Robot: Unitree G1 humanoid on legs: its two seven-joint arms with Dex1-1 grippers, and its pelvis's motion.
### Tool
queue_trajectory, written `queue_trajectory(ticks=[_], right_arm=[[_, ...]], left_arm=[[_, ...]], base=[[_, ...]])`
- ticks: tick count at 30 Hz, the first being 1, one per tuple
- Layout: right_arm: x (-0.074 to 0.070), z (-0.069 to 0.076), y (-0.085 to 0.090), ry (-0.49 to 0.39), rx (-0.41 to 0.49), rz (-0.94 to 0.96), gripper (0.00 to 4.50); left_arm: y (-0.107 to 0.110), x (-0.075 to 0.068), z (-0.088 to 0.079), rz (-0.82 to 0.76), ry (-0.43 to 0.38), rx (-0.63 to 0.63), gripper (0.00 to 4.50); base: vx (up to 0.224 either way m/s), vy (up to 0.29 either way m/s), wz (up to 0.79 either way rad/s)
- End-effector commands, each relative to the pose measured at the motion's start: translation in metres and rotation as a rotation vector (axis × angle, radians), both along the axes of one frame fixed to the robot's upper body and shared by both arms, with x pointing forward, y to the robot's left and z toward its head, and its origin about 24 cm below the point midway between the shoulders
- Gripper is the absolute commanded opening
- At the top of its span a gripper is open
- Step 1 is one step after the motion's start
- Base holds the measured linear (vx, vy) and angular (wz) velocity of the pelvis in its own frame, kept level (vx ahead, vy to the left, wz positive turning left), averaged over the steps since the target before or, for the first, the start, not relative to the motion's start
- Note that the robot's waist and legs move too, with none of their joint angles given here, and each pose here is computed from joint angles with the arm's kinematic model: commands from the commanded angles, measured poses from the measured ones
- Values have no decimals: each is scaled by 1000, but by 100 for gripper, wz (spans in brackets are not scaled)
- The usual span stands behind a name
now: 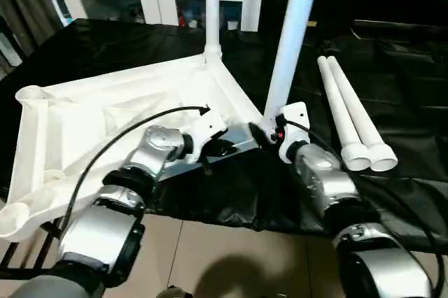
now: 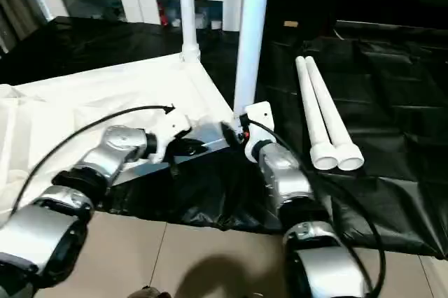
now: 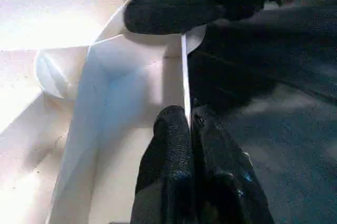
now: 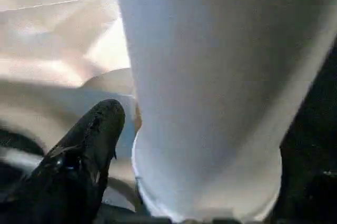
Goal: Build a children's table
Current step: Rotate leg to tighten
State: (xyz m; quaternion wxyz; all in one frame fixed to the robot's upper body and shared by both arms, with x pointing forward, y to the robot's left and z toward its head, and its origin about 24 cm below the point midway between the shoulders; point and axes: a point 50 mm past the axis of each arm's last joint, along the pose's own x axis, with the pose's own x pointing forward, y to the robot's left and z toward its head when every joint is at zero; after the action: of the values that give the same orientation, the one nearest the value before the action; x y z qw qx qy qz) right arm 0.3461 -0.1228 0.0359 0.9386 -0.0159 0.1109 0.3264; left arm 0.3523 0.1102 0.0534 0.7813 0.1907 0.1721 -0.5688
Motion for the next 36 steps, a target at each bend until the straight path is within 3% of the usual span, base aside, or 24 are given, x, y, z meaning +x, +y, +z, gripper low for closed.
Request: queue_trajectory(ticks=[1,10,11,15,16,24,29,31,36], right_arm=[[-8,7,17,-25,12,235,392],[-27,11,-5,44,-77,584,392],[-28,10,-6,53,-87,602,366],[-30,12,-7,83,-84,655,354],[-30,12,-7,85,-82,659,325],[-37,9,-2,123,-49,699,285],[-36,3,3,114,-27,593,281],[-26,-3,7,74,-45,389,281],[-15,-12,13,103,-3,124,279]], left_arm=[[-9,-7,4,-134,6,-39,0],[14,-15,9,-281,85,-30,0],[15,-15,9,-288,89,-29,0],[20,-17,9,-326,115,-15,0],[21,-17,10,-330,120,-15,0],[24,-18,10,-336,134,-14,0],[18,-13,8,-252,111,-27,0],[8,-5,8,-136,66,-16,0],[-11,2,7,-34,35,-27,0]], base=[[0,0,0],[0,0,0],[0,0,0],[0,0,0],[0,0,0],[0,0,0],[0,0,0],[0,0,0],[0,0,0]])
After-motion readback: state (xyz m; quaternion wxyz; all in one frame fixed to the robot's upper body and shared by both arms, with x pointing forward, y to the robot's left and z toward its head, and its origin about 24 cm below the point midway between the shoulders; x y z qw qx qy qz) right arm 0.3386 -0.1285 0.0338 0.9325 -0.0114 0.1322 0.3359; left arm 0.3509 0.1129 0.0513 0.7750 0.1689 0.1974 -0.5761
